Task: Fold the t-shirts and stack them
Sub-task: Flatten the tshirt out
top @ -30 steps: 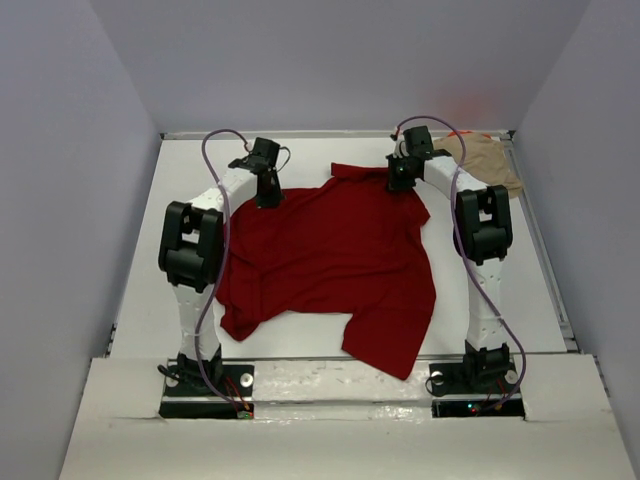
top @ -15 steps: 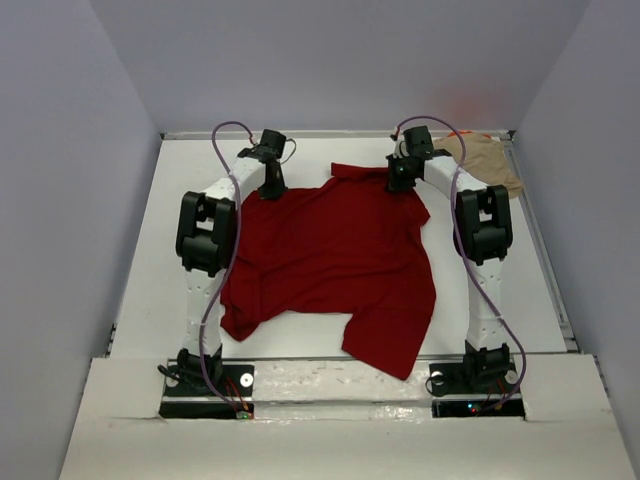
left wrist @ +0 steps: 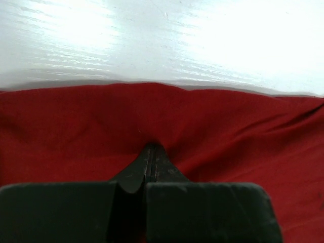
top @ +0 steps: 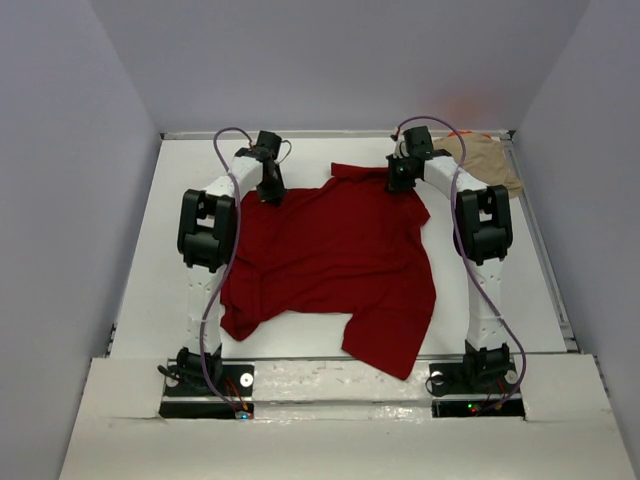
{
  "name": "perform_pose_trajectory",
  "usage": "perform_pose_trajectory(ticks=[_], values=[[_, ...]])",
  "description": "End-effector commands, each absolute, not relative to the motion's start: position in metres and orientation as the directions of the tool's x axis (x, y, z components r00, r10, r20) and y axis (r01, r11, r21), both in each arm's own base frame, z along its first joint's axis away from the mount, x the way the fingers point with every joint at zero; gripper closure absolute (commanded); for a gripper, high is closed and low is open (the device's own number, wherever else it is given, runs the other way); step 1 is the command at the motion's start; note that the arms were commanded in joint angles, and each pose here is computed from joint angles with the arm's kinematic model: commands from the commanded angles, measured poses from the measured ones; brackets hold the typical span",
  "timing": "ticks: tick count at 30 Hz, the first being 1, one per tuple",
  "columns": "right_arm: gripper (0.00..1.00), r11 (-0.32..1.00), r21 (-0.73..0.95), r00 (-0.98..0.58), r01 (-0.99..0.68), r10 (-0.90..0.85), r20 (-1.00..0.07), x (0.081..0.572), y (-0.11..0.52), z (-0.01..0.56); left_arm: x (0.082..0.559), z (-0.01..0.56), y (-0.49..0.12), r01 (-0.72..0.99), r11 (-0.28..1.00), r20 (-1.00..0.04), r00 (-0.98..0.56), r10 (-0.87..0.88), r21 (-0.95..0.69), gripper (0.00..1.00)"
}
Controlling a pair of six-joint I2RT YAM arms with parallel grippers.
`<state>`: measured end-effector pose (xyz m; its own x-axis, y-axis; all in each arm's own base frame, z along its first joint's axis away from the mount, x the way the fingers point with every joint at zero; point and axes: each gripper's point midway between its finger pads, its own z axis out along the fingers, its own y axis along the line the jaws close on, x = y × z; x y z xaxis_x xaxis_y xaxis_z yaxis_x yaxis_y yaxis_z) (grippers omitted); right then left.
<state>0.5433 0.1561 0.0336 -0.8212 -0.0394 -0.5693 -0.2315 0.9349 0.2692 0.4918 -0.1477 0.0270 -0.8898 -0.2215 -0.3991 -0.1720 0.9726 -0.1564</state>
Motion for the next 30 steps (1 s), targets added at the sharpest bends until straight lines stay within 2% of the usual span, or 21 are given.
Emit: perform_pose_trajectory(ticks=[1,19,25,30], values=[[1.0,0.93,0.288,-0.824,-0.227,-0.025,-0.566,0.537,0.157,0.043,0.463,0.011,-0.162,-0.159,0.965,-0.281,-0.935,-0.215,-0.208,1.0],[1.0,0.934,0.314,-0.855,-0.168,0.021,-0.519,0.483,0.148,0.041,0.406,0.006,-0.15,-0.198,0.961,-0.244,-0.939,-0.242,-0.193,1.0],[1.0,0.939,0.306,-0.86,-0.156,0.023,-0.51,0.466,0.143,0.04,0.386,0.016,-0.144,-0.206,0.958,-0.258,-0.932,-0.254,-0.199,1.0],[1.0,0.942,0.299,-0.856,-0.153,0.025,-0.516,0.463,0.141,0.043,0.388,0.026,-0.135,-0.221,0.956,-0.287,-0.919,-0.27,-0.193,1.0]])
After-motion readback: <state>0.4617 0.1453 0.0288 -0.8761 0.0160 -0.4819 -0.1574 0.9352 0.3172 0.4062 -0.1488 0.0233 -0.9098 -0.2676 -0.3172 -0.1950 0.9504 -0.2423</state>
